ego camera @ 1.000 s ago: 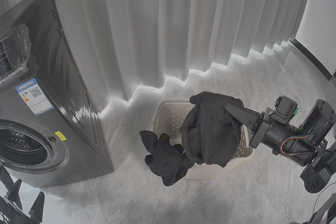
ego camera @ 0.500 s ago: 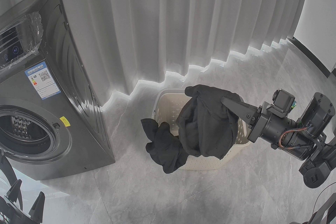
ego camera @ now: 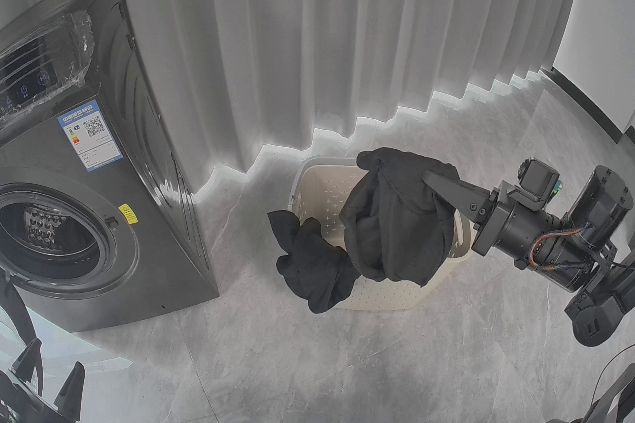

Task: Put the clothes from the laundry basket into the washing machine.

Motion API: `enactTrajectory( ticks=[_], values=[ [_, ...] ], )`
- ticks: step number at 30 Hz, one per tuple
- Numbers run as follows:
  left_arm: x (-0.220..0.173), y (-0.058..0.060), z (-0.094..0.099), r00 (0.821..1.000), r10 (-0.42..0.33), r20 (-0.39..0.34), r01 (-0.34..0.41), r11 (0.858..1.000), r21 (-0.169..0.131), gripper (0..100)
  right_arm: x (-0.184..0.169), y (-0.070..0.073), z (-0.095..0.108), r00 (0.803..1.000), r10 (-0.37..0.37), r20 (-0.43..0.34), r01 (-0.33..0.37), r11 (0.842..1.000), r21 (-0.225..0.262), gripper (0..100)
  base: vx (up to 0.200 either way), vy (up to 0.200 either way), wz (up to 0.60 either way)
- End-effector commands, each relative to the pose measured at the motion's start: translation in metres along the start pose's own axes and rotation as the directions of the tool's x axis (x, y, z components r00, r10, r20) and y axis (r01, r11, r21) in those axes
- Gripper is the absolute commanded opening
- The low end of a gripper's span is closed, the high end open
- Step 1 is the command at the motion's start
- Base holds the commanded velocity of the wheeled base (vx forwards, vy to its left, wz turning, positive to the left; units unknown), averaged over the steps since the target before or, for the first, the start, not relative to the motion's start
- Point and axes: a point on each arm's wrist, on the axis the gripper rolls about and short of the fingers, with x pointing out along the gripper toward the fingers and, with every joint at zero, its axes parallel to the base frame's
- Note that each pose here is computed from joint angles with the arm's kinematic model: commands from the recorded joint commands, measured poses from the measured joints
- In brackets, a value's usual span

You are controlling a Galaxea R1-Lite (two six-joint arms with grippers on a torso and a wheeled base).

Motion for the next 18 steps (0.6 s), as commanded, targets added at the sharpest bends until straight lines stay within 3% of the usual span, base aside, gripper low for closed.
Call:
enactTrajectory(
  ticks=[1,9,13,18],
  values=[
    [0.001,0.001,-0.005,1.000,0.004,-0.019,-0.004,1.000,-0.001,100,0.003,0.001,0.002,1.000,0.011,0.010,-0.011,1.000,-0.004,0,0.000,0.000,0.00],
    [0.001,0.001,-0.005,1.000,0.005,-0.018,-0.005,1.000,-0.003,100,0.004,0.002,0.002,1.000,0.013,0.010,-0.013,1.000,0.000,0,-0.200,0.000,0.00],
    [0.001,0.001,-0.005,1.000,0.004,-0.019,-0.004,1.000,-0.004,100,0.005,0.009,-0.002,0.999,0.037,-0.007,-0.037,0.999,0.012,0,-0.200,0.000,0.00],
    [0.001,0.001,-0.005,1.000,0.004,-0.019,-0.004,1.000,-0.004,100,0.005,0.017,-0.008,0.998,0.057,-0.030,-0.056,0.998,0.026,0,0.000,0.000,0.00]
  ],
)
